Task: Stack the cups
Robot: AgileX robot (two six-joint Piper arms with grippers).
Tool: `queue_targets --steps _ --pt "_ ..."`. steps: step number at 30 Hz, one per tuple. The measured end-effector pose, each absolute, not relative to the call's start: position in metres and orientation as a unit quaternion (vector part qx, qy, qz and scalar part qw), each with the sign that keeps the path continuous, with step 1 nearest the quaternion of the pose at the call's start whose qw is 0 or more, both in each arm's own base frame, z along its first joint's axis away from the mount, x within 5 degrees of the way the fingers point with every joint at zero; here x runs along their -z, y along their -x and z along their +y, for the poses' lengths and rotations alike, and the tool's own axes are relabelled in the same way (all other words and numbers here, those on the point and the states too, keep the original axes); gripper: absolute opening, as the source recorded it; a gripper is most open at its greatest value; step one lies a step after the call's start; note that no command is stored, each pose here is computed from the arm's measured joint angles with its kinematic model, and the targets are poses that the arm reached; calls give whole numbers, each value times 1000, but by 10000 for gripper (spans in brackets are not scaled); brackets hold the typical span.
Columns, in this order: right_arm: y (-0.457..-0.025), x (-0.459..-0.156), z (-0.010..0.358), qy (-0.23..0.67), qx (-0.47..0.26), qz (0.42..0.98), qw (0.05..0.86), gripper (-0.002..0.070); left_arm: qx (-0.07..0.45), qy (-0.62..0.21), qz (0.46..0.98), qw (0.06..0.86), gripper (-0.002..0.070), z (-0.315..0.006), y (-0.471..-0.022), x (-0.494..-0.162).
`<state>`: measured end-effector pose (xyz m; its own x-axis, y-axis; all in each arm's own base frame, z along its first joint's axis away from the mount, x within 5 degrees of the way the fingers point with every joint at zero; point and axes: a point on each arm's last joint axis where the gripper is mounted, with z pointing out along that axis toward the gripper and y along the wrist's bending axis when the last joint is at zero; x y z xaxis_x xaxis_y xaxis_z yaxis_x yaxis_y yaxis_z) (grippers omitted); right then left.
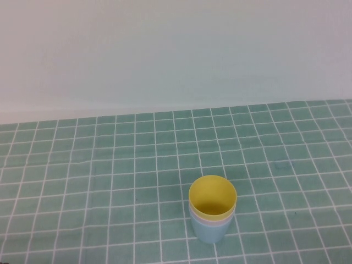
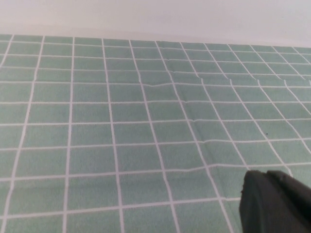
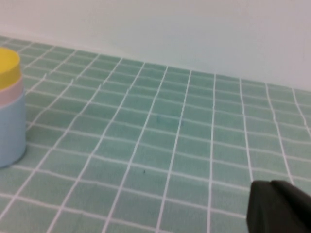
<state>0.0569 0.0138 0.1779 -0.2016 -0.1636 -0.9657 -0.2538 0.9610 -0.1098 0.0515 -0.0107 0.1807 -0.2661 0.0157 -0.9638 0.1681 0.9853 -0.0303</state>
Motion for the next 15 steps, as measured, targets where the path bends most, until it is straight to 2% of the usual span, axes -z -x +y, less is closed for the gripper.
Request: queue_targets --steps 15 --pt "-51 -169 10 126 -15 799 588 -1 63 -58 794 602 -1 -11 -52 -181"
